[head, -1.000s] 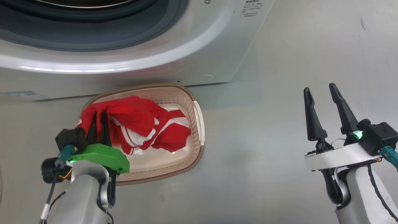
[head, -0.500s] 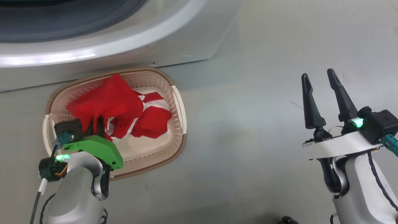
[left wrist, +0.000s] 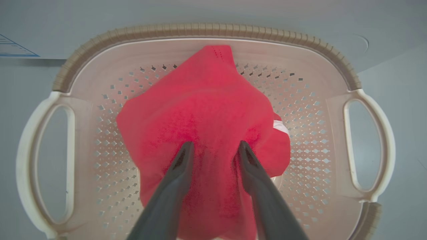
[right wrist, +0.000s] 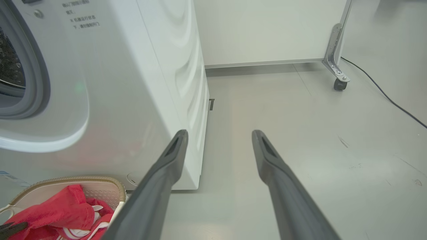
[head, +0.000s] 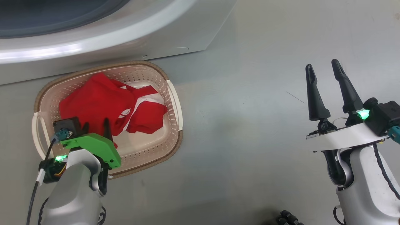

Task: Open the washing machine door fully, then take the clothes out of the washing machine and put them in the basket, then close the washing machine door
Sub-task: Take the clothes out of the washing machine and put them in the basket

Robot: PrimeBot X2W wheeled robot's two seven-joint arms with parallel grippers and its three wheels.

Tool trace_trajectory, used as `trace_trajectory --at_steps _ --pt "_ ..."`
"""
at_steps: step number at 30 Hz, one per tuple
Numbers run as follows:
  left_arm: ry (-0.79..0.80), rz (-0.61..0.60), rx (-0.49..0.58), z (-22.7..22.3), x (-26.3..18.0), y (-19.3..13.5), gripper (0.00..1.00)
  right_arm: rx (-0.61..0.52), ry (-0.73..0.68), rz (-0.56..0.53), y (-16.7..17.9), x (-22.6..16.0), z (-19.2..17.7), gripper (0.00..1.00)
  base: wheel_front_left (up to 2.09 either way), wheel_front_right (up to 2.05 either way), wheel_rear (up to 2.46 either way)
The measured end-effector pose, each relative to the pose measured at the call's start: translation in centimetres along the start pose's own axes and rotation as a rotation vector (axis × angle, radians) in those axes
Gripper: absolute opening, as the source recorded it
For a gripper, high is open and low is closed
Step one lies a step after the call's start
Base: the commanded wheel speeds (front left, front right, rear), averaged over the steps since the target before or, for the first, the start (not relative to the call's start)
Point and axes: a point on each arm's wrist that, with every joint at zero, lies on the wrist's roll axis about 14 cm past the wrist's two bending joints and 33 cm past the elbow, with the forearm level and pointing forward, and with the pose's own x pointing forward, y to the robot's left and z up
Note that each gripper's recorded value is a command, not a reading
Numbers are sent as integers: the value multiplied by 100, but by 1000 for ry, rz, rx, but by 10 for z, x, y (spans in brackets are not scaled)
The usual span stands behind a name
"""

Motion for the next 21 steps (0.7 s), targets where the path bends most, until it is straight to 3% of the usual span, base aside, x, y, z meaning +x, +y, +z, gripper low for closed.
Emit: trace_trajectory --at_steps 13,21 --pt "-105 5 16 21 -15 4 100 10 -43 25 10 2 17 100 0 0 0" --pt "-240 -34 25 58 -34 -5 100 7 -81 41 15 1 32 100 0 0 0"
